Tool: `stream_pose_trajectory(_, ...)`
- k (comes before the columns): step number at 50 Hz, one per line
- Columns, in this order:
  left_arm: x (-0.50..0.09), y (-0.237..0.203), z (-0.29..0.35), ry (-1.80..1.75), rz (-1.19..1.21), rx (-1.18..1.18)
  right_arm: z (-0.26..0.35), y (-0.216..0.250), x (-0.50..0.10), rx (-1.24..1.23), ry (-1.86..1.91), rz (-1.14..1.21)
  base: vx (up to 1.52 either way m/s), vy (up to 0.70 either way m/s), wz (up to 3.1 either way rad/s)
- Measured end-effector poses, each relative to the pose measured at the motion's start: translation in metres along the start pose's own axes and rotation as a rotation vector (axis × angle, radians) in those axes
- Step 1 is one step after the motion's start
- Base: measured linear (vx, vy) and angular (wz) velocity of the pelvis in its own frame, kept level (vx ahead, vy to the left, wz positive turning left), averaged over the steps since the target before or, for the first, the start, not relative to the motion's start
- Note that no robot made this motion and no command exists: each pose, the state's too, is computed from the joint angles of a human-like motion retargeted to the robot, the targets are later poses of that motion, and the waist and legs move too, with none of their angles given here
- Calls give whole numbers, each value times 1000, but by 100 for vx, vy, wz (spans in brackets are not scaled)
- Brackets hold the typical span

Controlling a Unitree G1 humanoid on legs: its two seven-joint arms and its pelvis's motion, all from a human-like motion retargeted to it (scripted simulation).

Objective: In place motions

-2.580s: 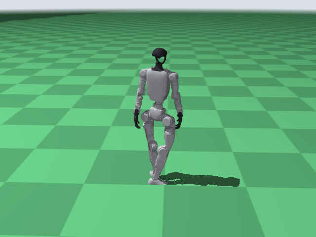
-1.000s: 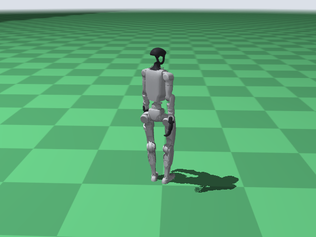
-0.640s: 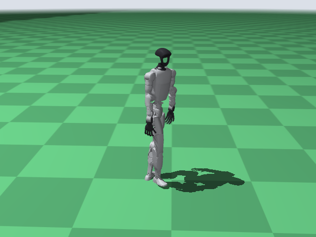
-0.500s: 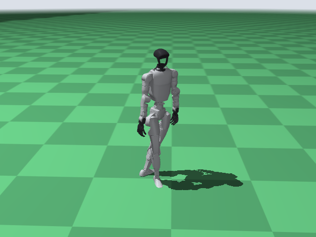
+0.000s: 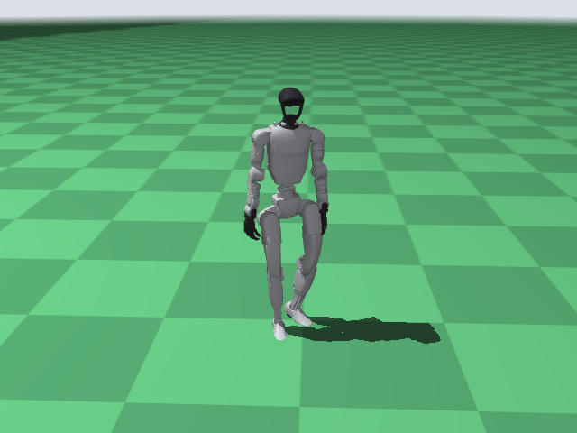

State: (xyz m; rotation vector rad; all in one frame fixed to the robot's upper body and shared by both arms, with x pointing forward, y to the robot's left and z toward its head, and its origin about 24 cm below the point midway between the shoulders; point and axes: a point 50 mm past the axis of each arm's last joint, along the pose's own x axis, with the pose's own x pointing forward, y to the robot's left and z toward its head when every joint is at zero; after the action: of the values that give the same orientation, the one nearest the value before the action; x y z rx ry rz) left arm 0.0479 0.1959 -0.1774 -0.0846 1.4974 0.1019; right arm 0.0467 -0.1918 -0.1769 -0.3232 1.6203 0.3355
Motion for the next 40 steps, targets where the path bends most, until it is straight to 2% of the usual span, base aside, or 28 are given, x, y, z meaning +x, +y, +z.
stream_pose_trajectory(6, -1, 2, -38, 120, 18, -67, 60, -7, -13, -90, -226, -35, 9, 2, -53)
stream_pose_trajectory(11, -6, 4, -63, 240, 37, -81, 76, 5, -16, -44, -308, -17, 5, 7, -70)
stream_pose_trajectory(18, -5, 12, -65, 216, 40, -75, 29, 12, -2, -43, -138, 30, 16, 5, -47)
stream_pose_trajectory(29, -5, 25, -21, 105, 64, -67, -60, 22, 3, 63, 227, 70, 7, 1, 9)
stream_pose_trajectory(40, -4, 23, -9, 82, 59, -15, -54, 22, 5, 92, 176, 51, 1, -1, 13)
